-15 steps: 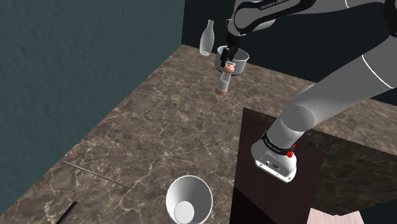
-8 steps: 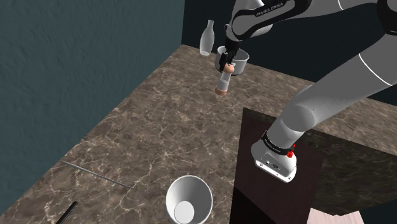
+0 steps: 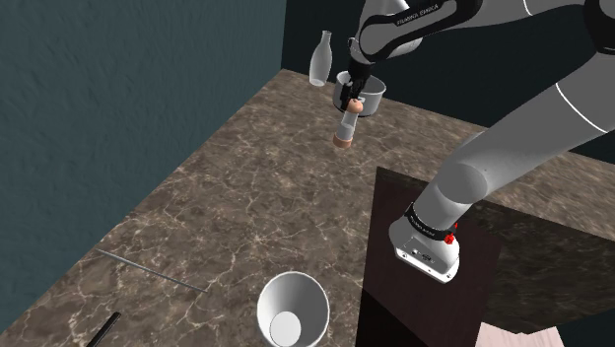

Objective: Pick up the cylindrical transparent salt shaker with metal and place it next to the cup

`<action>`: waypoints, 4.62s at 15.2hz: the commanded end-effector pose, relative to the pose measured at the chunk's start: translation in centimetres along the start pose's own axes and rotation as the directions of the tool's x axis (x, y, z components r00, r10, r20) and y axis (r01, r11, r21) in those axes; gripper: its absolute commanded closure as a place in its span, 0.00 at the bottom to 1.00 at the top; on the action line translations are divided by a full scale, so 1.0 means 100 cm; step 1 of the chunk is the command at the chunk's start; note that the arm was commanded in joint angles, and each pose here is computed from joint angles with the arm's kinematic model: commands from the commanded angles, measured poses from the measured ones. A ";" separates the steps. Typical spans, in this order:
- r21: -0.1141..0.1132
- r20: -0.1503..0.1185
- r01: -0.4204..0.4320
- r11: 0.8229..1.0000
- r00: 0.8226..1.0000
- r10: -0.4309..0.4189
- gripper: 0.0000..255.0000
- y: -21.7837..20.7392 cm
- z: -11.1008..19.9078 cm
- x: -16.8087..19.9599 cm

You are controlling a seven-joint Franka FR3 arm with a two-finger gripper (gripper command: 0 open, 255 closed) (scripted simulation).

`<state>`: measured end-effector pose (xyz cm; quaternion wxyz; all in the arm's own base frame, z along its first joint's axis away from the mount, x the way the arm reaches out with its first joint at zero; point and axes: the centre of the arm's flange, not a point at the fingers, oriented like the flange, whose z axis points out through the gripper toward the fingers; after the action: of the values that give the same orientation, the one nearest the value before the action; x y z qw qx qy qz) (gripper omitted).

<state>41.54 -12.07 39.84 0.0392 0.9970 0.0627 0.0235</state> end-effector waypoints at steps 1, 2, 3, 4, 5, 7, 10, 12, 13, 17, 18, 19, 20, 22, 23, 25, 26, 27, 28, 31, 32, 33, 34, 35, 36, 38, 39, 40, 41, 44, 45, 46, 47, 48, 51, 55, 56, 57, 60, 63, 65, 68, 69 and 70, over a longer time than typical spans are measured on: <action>0.000 0.000 0.000 1.000 1.000 0.000 1.00 0.000 0.000 0.000; 0.000 0.000 0.000 1.000 1.000 0.000 1.00 0.000 0.000 0.000; 0.000 0.000 0.000 1.000 1.000 0.000 1.00 0.000 0.000 0.000; 0.000 0.000 0.000 1.000 1.000 0.000 1.00 0.000 0.000 0.000; 0.000 0.000 0.000 1.000 1.000 0.000 1.00 0.000 0.000 0.000; 0.000 0.000 0.000 1.000 1.000 0.000 1.00 0.000 -0.005 0.000; 0.000 0.000 0.000 1.000 1.000 0.000 1.00 0.002 -0.021 0.001; 0.000 0.000 0.000 1.000 1.000 0.000 1.00 0.002 -0.031 0.001; 0.000 0.000 0.000 1.000 1.000 0.000 1.00 0.003 -0.037 0.001; 0.000 0.000 0.000 1.000 1.000 0.000 1.00 0.005 -0.058 0.002; 0.000 0.000 0.000 1.000 1.000 0.000 1.00 0.005 -0.063 0.003; 0.000 0.000 0.000 1.000 1.000 0.000 1.00 0.005 -0.068 0.003; 0.000 0.000 0.000 1.000 1.000 0.000 1.00 0.006 -0.073 0.003; 0.000 0.000 0.000 1.000 1.000 0.000 1.00 0.007 -0.084 0.003; 0.000 0.000 0.000 1.000 1.000 0.000 1.00 0.007 -0.089 0.004; 0.000 0.000 0.000 1.000 1.000 0.000 1.00 0.008 -0.100 0.004; 0.000 0.000 0.000 1.000 1.000 0.000 1.00 0.008 -0.105 0.004; 0.000 0.000 0.000 1.000 1.000 0.000 1.00 0.009 -0.110 0.005; 0.000 0.000 0.000 1.000 1.000 0.000 1.00 0.009 -0.115 0.005; 0.000 0.000 0.000 1.000 1.000 0.000 1.00 0.011 -0.131 0.005; 0.000 0.000 0.000 1.000 1.000 0.000 1.00 0.011 -0.136 0.006; 0.000 0.000 0.000 1.000 1.000 0.000 1.00 0.011 -0.142 0.006; 0.000 0.000 0.000 1.000 1.000 0.000 1.00 0.012 -0.147 0.006; 0.000 0.000 0.000 1.000 1.000 0.000 1.00 0.012 -0.152 0.006; 0.000 0.000 0.000 1.000 1.000 0.000 1.00 0.013 -0.157 0.007; 0.000 0.000 0.000 1.000 1.000 0.000 1.00 0.014 -0.168 0.007; 0.000 0.000 0.000 1.000 1.000 0.000 1.00 0.014 -0.173 0.007; 0.000 0.000 0.000 1.000 1.000 0.000 1.00 0.014 -0.179 0.007; 0.000 0.000 0.000 1.000 1.000 0.000 1.00 0.015 -0.184 0.008; 0.000 0.000 0.000 1.000 1.000 0.000 1.00 0.016 -0.200 0.008; 0.000 0.000 0.000 1.000 1.000 0.000 1.00 0.017 -0.205 0.009; 0.000 0.000 0.000 1.000 1.000 0.000 1.00 0.017 -0.210 0.009; 0.000 0.000 0.000 1.000 1.000 0.000 1.00 0.017 -0.215 0.009; 0.000 0.000 0.000 1.000 1.000 0.000 1.00 0.018 -0.221 0.009; 0.000 0.000 0.000 1.000 1.000 0.000 1.00 0.019 -0.236 0.010; 0.000 0.000 0.000 1.000 1.000 0.000 1.00 0.021 -0.257 0.011; 0.000 0.000 0.000 1.000 1.000 0.000 1.00 0.021 -0.260 0.011; 0.000 0.000 0.000 1.000 1.000 0.000 1.00 0.008 -0.261 0.008; 0.000 0.000 0.000 1.000 1.000 0.000 1.00 -0.030 -0.265 0.000; 0.000 0.000 0.000 1.000 1.000 0.000 1.00 -0.069 -0.269 -0.009; 0.000 0.000 0.000 1.000 1.000 0.000 1.00 -0.094 -0.271 -0.014; 0.000 0.000 0.000 1.000 1.000 0.000 1.00 -0.133 -0.275 -0.023; 0.000 0.000 0.000 1.000 1.000 0.000 1.00 -0.146 -0.276 -0.026; 0.000 0.000 0.000 1.000 1.000 0.000 1.00 -0.159 -0.277 -0.029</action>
<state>36.24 3.76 66.13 0.0389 0.9969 0.0636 0.0237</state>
